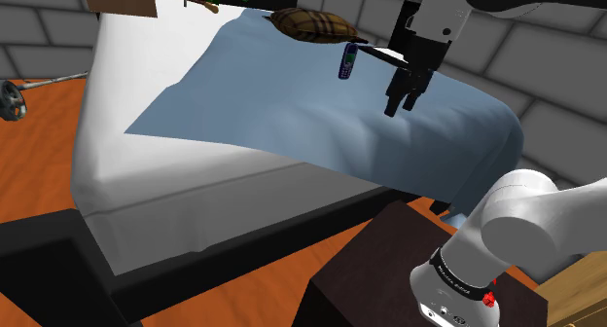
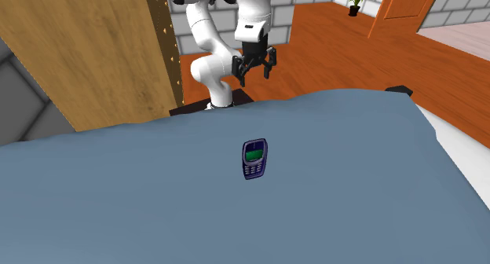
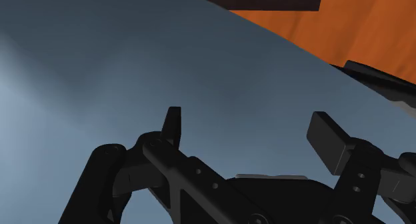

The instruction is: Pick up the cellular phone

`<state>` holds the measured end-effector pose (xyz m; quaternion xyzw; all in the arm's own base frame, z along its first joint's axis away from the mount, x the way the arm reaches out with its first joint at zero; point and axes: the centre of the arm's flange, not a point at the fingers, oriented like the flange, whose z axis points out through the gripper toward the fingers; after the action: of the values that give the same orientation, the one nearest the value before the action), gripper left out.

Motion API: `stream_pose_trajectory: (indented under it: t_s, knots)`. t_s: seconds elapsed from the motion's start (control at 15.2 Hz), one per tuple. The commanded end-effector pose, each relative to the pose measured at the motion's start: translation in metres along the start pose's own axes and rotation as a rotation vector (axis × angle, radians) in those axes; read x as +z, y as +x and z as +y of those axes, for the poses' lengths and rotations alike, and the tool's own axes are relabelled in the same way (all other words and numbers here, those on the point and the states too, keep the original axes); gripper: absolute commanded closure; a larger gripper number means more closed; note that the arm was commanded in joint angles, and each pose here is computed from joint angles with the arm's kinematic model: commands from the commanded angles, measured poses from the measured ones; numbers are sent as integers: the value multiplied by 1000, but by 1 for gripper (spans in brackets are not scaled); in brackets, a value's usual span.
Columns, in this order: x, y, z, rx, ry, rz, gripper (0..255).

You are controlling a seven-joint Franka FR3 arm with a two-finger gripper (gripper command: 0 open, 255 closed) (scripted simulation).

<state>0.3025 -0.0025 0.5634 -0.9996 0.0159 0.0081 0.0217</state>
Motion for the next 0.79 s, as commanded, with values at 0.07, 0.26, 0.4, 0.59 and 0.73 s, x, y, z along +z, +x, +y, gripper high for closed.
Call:
stream_pose_trajectory:
  t_s: [0.07, 0.26, 0.4, 0.59, 0.73]
  knots:
    - [-2, 10, 6, 2, -3, 6, 0]
    - [-10, 42, 23, 10, -11, 25, 0]
    - [-15, 63, 35, 14, -16, 38, 0]
    - [-23, 93, 52, 22, -24, 56, 0]
    - [-29, 114, 64, 27, -30, 69, 0]
